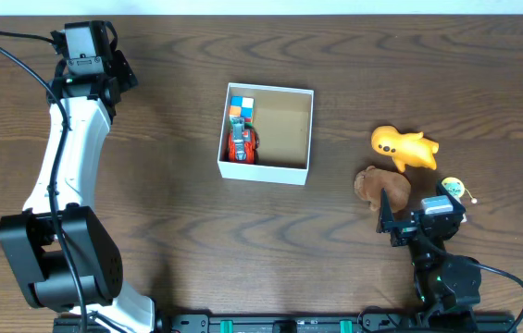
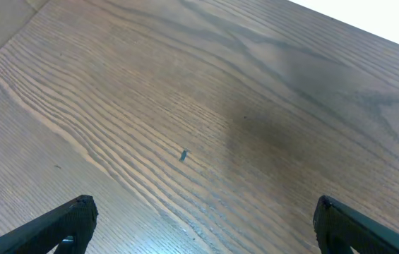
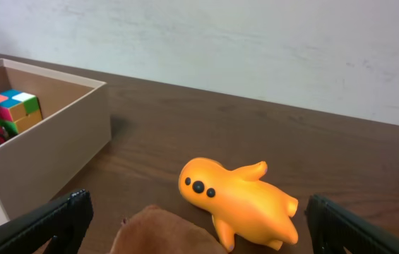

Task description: Pack container

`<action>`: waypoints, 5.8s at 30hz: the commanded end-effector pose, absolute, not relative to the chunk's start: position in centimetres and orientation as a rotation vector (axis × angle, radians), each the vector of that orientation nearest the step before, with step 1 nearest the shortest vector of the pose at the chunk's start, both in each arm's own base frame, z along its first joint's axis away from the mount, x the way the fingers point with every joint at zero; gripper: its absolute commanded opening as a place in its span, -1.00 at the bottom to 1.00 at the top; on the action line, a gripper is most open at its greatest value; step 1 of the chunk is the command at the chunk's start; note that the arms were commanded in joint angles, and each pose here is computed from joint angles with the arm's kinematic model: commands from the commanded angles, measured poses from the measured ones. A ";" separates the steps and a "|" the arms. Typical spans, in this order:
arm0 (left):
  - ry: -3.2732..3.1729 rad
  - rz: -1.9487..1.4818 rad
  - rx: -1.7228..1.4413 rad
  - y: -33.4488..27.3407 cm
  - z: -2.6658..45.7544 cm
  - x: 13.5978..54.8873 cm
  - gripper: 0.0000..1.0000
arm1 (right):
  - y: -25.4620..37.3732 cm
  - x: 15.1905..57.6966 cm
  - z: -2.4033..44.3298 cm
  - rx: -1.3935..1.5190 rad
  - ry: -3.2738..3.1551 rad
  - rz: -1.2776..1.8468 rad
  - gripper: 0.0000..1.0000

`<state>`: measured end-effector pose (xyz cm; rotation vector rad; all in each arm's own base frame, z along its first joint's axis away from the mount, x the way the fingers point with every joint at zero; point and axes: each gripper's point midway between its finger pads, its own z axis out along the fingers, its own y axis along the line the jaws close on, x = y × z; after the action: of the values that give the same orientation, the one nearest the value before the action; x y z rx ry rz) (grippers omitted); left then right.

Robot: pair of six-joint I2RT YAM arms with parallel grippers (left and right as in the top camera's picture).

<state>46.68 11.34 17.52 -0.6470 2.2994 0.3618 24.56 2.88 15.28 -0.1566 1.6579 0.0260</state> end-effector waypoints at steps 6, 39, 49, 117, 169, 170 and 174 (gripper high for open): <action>2.279 0.371 -0.649 11.6 18.4 46.7 0.96 | 2.8 24.6 15.1 -0.141 1.663 0.033 0.98; 2.279 0.371 -0.649 11.6 18.4 46.7 0.96 | -5.3 25.1 17.7 0.364 1.883 -0.145 0.99; 2.279 0.371 -0.649 11.7 18.4 46.7 0.96 | -7.5 25.2 16.9 0.239 2.363 -0.271 0.98; 2.279 0.371 -0.649 11.7 18.4 46.7 0.96 | -12.9 26.0 0.3 -0.091 2.979 -0.074 0.19; 2.279 0.371 -0.649 11.6 18.4 46.7 0.96 | 12.6 49.1 23.6 -0.536 1.960 0.195 -0.98; 2.279 0.371 -0.649 11.6 18.4 46.7 0.96 | 13.9 49.2 24.3 -0.556 1.919 0.207 -0.97; 2.279 0.371 -0.649 11.6 18.4 46.7 0.96 | 17.9 48.8 25.2 -0.634 1.835 0.280 -0.98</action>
<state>46.67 11.34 17.51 -0.6470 2.2997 0.3619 48.96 15.47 25.22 -0.5969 1.8566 0.2052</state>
